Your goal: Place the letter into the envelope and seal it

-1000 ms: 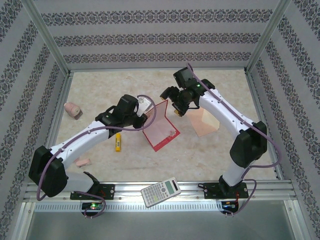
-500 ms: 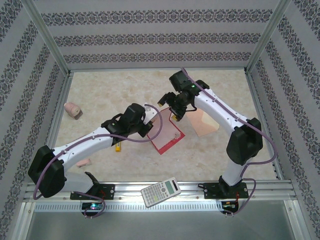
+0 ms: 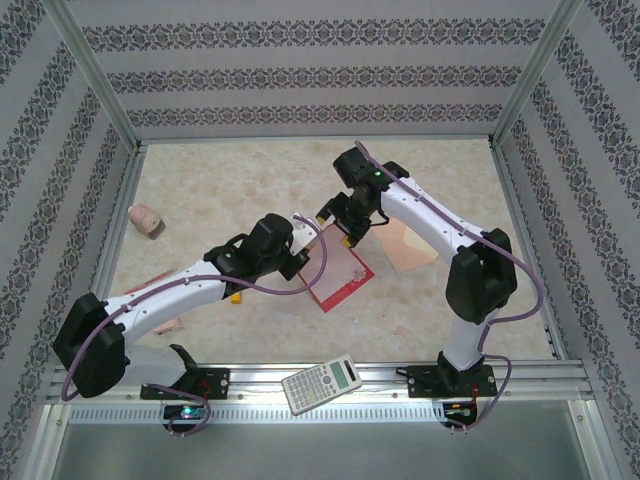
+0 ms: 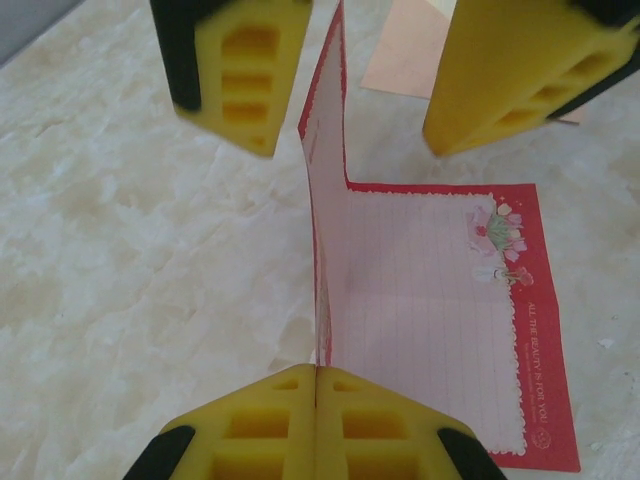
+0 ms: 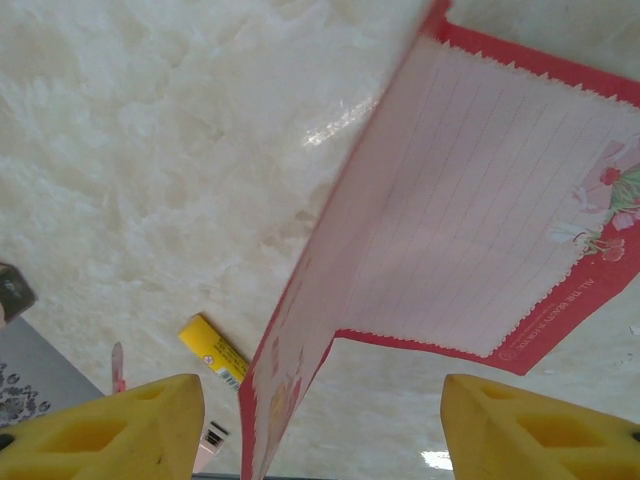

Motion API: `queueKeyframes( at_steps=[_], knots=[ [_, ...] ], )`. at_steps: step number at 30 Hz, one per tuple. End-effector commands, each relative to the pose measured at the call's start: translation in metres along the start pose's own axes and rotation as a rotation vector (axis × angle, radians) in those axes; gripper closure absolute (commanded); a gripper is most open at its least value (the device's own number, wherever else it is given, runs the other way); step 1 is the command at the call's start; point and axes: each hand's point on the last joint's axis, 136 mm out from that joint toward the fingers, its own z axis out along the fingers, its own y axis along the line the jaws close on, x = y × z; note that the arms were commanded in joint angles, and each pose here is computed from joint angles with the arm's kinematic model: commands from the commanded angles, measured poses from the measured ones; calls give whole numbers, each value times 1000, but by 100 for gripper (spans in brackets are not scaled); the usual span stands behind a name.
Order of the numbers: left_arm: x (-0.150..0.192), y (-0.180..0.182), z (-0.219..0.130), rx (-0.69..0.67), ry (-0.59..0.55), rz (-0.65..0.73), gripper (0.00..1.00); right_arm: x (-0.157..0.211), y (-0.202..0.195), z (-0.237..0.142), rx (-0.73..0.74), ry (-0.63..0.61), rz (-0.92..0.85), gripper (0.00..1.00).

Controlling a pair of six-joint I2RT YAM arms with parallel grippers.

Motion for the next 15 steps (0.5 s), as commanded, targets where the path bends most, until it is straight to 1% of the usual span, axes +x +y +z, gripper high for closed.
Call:
queueKeyframes(
  at_steps=[1,4,9,13,14,15],
  knots=[
    [-11,-5,-6,6,-50,36,100,5,-8,9,43,25,6,38],
    [-10,-6,-6,7,-48,41,100,4,-8,11,49,23,8,44],
    [-8,-6,-4,-1,-43,44,100,4,-8,10,46,18,9,56],
    [-9,-5,-4,-2,-48,42,100,2,-8,9,44,14,9,74],
    [-9,-5,-4,-3,-49,42,100,2,-8,10,44,14,8,76],
    [-9,-5,-4,-4,-47,42,100,3,-8,10,43,14,8,81]
  ],
)
